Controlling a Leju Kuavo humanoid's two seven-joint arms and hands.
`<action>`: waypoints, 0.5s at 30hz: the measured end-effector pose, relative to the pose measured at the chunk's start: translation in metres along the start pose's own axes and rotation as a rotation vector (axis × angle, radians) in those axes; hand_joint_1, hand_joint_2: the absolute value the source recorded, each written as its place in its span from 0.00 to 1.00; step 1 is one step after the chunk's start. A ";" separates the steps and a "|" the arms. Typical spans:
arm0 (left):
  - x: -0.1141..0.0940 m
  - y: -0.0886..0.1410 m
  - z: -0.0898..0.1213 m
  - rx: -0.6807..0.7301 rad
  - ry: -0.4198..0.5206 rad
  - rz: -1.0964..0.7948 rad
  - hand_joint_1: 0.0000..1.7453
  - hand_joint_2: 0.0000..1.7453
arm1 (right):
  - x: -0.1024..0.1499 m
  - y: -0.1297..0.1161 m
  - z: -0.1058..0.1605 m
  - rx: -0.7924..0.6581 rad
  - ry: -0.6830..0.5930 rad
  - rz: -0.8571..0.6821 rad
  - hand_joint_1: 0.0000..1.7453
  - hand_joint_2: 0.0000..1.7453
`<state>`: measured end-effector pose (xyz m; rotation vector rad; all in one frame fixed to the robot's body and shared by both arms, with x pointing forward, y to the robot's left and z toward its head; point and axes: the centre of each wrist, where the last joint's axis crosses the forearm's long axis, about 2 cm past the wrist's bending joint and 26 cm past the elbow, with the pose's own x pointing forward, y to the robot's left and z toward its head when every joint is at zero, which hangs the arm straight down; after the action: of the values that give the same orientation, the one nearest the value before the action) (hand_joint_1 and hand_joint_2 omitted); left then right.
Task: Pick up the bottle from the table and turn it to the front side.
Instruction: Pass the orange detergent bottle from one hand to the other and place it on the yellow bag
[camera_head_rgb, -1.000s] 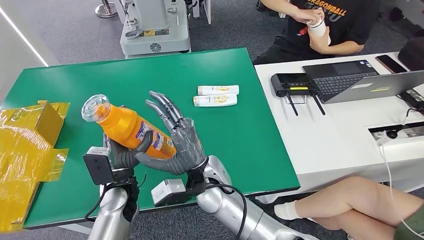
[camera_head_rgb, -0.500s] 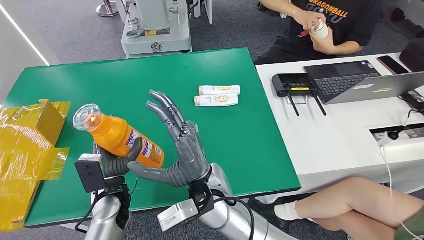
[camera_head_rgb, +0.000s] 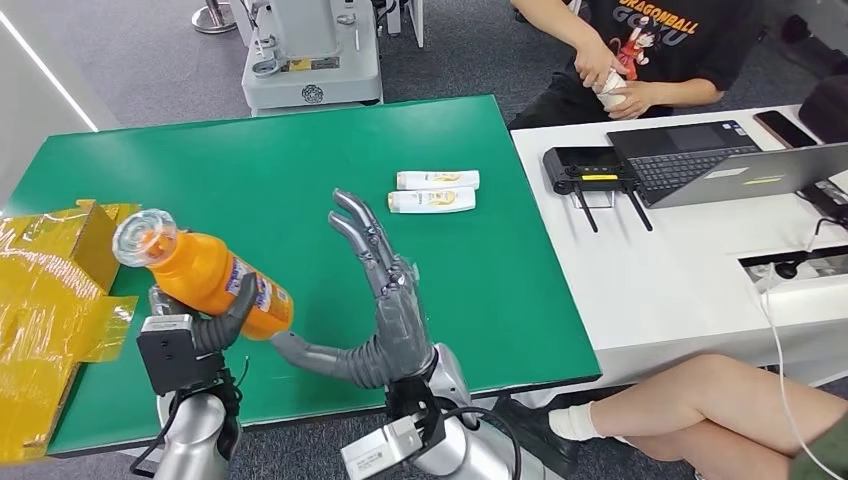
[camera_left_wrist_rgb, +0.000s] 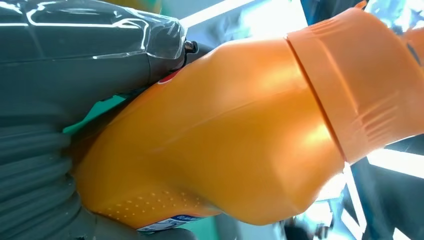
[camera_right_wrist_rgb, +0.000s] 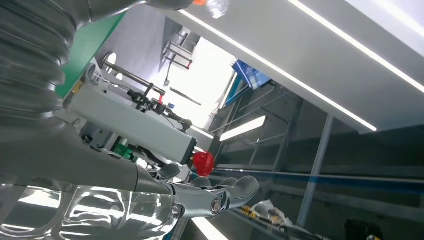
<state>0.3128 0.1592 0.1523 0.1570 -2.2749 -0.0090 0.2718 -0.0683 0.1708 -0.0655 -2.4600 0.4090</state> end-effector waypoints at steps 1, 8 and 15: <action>0.002 0.005 -0.005 0.023 -0.027 -0.030 1.00 1.00 | 0.002 -0.001 0.003 -0.008 0.002 -0.003 0.00 1.00; 0.006 0.050 -0.037 0.075 -0.207 -0.337 1.00 1.00 | 0.010 -0.003 0.019 -0.026 0.019 -0.018 0.00 1.00; -0.005 0.116 -0.065 -0.031 -0.303 -0.579 1.00 1.00 | 0.018 -0.009 0.036 -0.037 0.035 -0.019 0.00 1.00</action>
<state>0.3526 0.2778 0.1979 0.8397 -2.4449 -0.3933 0.2364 -0.0839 0.1566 -0.0643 -2.4319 0.3514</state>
